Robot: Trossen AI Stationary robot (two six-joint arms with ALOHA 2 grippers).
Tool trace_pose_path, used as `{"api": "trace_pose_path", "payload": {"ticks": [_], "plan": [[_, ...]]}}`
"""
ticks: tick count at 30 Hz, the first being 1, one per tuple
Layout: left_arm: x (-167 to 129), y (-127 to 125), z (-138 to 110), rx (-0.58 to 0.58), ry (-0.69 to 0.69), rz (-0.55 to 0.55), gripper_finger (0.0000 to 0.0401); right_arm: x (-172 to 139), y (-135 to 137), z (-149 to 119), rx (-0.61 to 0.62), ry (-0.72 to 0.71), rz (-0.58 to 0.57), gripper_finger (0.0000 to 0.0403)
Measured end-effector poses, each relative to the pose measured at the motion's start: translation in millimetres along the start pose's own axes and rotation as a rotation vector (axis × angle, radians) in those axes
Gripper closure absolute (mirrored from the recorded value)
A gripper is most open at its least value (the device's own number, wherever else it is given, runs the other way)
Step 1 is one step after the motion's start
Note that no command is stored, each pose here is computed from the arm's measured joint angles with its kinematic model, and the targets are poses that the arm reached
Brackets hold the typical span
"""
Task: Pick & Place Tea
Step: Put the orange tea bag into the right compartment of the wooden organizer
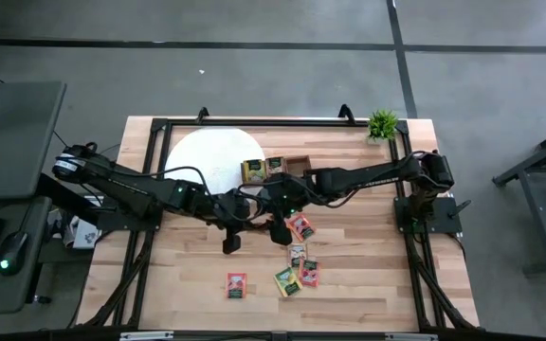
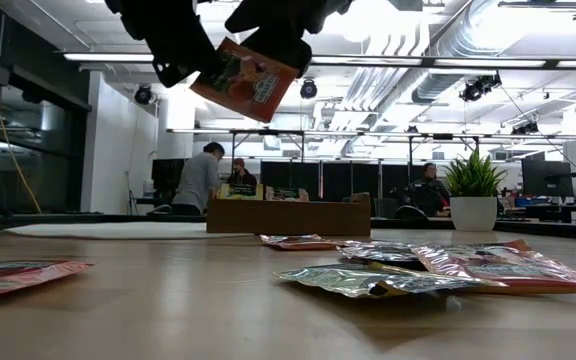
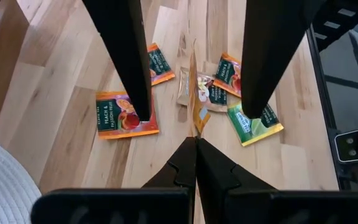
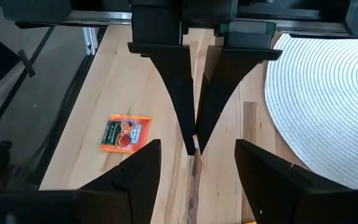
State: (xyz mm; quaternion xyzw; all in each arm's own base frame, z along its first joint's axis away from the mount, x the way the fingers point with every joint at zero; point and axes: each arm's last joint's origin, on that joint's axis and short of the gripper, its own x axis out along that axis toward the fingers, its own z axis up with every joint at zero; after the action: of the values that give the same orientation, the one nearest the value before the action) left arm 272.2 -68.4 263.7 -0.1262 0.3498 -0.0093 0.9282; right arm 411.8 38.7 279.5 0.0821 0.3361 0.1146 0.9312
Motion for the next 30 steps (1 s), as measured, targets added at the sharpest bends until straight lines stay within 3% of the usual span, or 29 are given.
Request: {"api": "trace_pose_path", "payload": {"ticks": [19, 27, 30], "plan": [[0.1, 0.2, 0.2, -0.001, -0.005, 0.009, 0.0401, 7.8, -1.1, -2.3, 0.0, 0.006, 0.03, 0.0319], [0.1, 0.2, 0.3, -0.001, -0.005, 0.008, 0.0401, 7.8, -1.2, -2.7, -0.006, 0.009, 0.028, 0.0395], [0.1, 0.1, 0.3, -0.004, -0.006, 0.007, 0.0401, 7.8, -1.2, -2.7, -0.006, 0.009, 0.028, 0.0398]]}}
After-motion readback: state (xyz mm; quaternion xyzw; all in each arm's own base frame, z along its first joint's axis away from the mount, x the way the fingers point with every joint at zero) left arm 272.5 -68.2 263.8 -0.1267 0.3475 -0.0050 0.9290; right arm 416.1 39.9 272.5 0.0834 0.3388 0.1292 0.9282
